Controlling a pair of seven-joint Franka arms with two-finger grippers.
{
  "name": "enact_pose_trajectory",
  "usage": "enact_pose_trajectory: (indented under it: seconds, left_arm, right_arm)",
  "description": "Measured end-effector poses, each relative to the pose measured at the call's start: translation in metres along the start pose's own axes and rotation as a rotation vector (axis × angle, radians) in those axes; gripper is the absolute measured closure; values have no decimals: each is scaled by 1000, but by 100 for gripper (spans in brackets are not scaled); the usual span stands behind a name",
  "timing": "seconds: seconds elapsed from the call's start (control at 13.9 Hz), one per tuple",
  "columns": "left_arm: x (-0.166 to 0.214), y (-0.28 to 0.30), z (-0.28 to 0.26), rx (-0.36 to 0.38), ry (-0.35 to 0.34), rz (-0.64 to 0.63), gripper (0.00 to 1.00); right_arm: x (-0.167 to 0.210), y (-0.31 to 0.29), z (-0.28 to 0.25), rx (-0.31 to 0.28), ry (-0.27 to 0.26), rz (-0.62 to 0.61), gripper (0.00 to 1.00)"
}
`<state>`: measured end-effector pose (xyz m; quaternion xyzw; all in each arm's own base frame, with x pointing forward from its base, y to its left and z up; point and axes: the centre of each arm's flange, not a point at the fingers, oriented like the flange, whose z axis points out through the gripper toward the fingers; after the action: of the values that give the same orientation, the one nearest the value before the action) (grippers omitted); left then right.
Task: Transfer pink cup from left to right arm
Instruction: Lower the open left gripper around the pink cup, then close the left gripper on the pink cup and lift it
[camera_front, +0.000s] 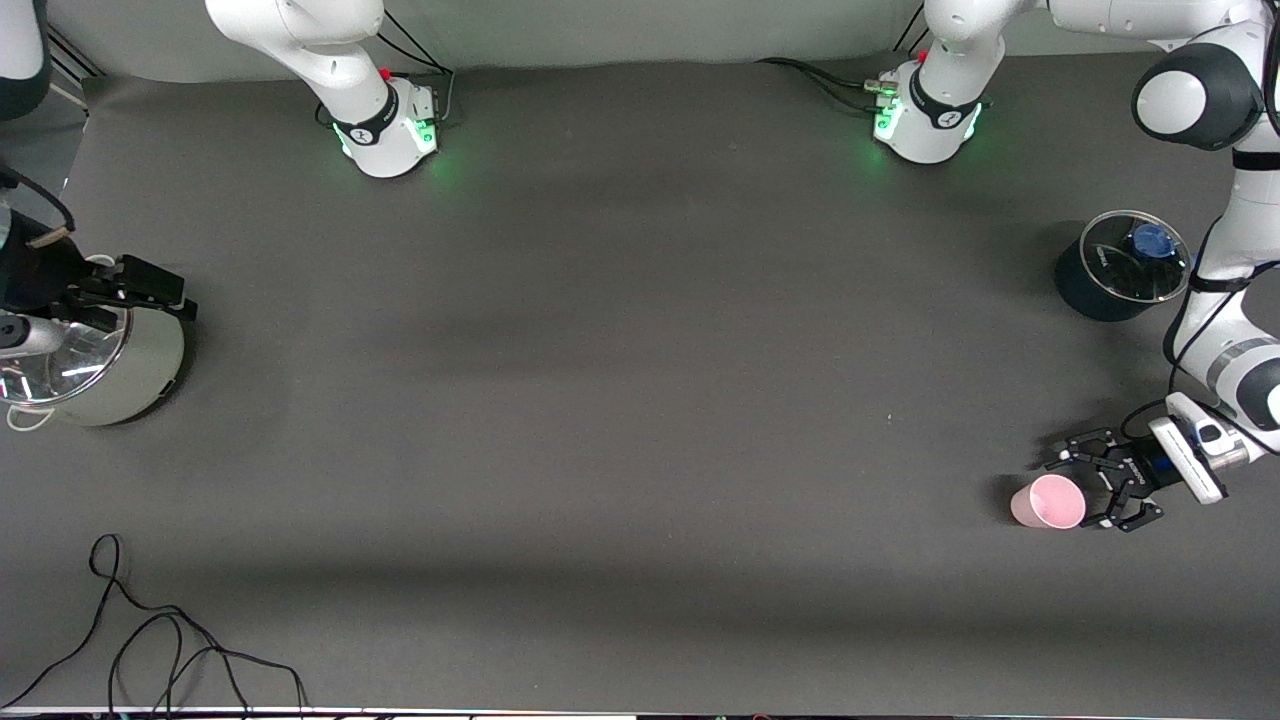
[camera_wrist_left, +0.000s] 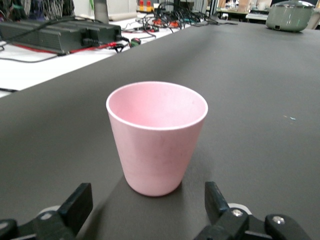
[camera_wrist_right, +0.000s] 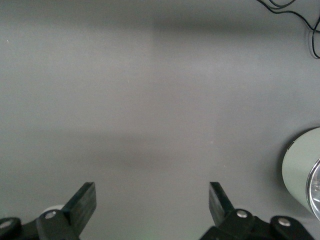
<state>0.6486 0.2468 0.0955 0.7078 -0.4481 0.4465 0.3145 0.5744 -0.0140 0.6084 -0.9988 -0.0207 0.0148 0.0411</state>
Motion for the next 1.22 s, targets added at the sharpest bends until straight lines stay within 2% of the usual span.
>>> enact_pose_trajectory:
  seconds: [0.58, 0.93, 1.22]
  left_arm:
    - [-10, 7, 27, 3, 73, 3, 0]
    - [-5, 9, 44, 1, 112, -7, 0]
    - [-7, 11, 51, -3, 122, -14, 0]
  right_arm:
    - [20, 7, 37, 7, -58, 12, 0]
    - [30, 14, 43, 6, -61, 23, 0]
    - [25, 48, 31, -2, -46, 84, 0]
